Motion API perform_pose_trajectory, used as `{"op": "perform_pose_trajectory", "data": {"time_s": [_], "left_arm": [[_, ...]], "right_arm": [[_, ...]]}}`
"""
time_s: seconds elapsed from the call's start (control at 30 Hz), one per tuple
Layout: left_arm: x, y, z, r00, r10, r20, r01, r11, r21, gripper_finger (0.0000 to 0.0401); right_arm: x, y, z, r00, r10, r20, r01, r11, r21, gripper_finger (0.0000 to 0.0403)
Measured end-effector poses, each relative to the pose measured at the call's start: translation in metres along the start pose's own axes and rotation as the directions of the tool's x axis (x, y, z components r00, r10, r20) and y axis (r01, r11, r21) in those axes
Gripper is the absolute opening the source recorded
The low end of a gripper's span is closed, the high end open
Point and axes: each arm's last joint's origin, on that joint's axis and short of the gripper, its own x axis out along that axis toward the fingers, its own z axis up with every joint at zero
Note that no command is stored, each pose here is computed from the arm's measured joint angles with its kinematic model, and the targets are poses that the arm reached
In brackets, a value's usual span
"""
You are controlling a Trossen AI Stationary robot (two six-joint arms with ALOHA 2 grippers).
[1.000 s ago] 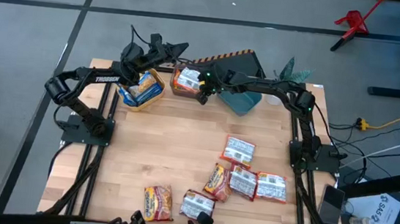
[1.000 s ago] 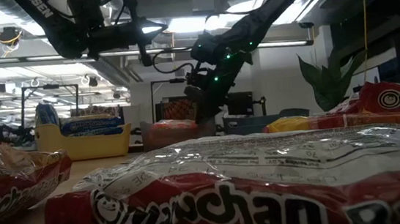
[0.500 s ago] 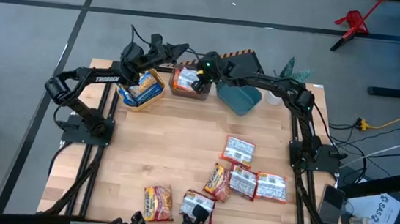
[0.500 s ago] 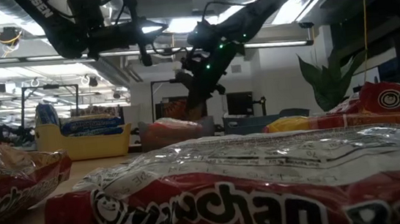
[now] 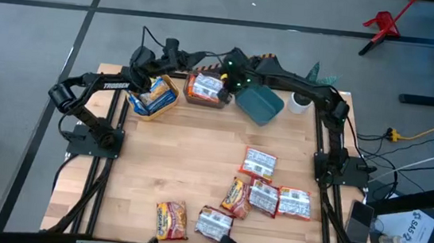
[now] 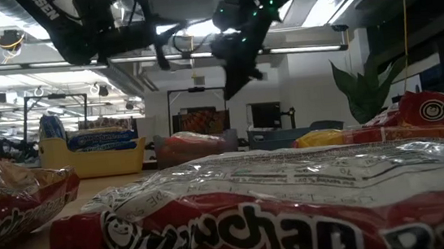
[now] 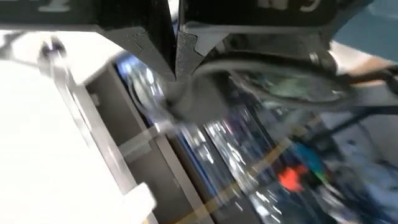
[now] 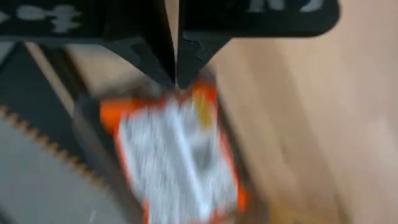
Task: Sort Maruchan noodles
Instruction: Put the orange noodle pack into the black bin
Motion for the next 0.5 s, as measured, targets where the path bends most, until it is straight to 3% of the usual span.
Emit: {"op": "perform_pose_trajectory", "data": {"time_s": [0.17,0.3,0.5], "left_arm": [[0.015,-0.014,-0.034,0.981,-0.106,-0.162,0.11,0.994,0.018,0.0011],[0.03,-0.023,-0.073,0.973,-0.1,-0.207,0.113,0.992,0.052,0.0032],[0.038,-0.033,-0.118,0.947,-0.077,-0.313,0.119,0.986,0.118,0.0074]], "right_arm": [[-0.026,0.003,-0.026,0.975,0.035,-0.221,-0.031,0.999,0.025,0.0067],[-0.048,0.008,-0.057,0.948,0.063,-0.311,-0.029,0.993,0.114,0.0125],[-0.07,0.029,-0.141,0.942,0.038,-0.333,0.059,0.959,0.278,0.0192]]}}
